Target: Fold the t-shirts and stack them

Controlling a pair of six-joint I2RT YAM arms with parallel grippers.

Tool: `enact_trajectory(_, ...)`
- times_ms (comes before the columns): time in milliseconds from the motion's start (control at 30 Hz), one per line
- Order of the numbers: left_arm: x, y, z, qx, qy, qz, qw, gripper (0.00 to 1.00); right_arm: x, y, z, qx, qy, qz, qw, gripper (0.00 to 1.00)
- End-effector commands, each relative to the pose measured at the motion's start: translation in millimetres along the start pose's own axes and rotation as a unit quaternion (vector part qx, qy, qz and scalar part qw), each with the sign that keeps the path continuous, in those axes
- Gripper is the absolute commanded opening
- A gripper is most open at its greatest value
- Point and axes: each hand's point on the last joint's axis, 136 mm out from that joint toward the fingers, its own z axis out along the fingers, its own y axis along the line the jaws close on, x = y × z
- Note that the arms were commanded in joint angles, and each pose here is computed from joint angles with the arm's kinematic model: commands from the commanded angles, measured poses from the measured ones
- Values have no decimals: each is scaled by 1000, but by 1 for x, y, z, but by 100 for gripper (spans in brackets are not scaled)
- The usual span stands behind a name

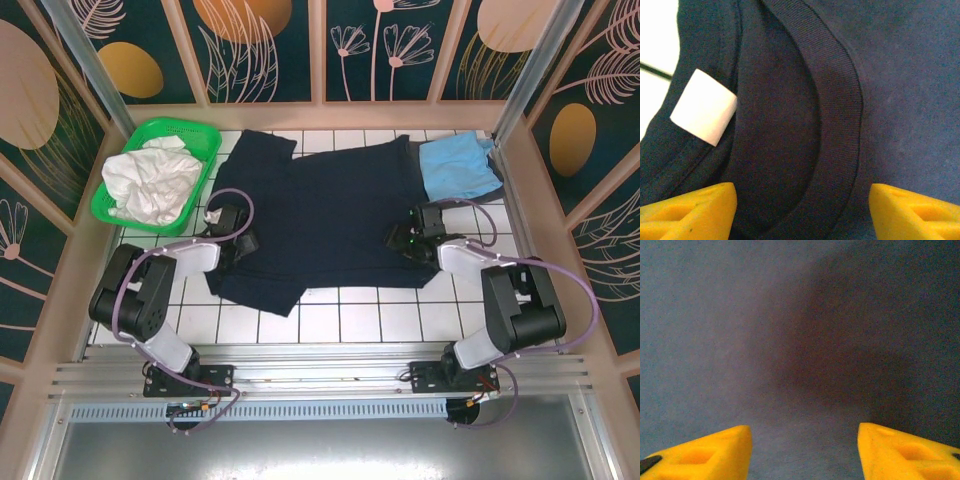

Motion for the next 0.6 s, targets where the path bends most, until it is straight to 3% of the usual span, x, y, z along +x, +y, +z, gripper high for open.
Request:
enact_trajectory(0, 14, 38, -3, -54, 8, -5, 998, 72, -79, 10, -32, 33, -98, -21, 994, 62)
enact_trajectory(100, 17, 48, -2, -72, 12, -3, 997, 72, -137, -8, -35, 109, -142, -22, 984, 63)
enact_trajectory(233, 16, 42, 0, -62, 16, 6, 998, 71, -196, -24, -10, 143, -157, -39, 977, 63)
enact_trajectory(433, 7, 35, -4, -51, 8, 12, 999, 71, -235, -59, 65, 234, -97, -82, 964, 64)
enact_trajectory(567, 4, 33, -8, -45, 3, 16, 999, 72, -248, -90, 89, 299, -71, -78, 948, 66)
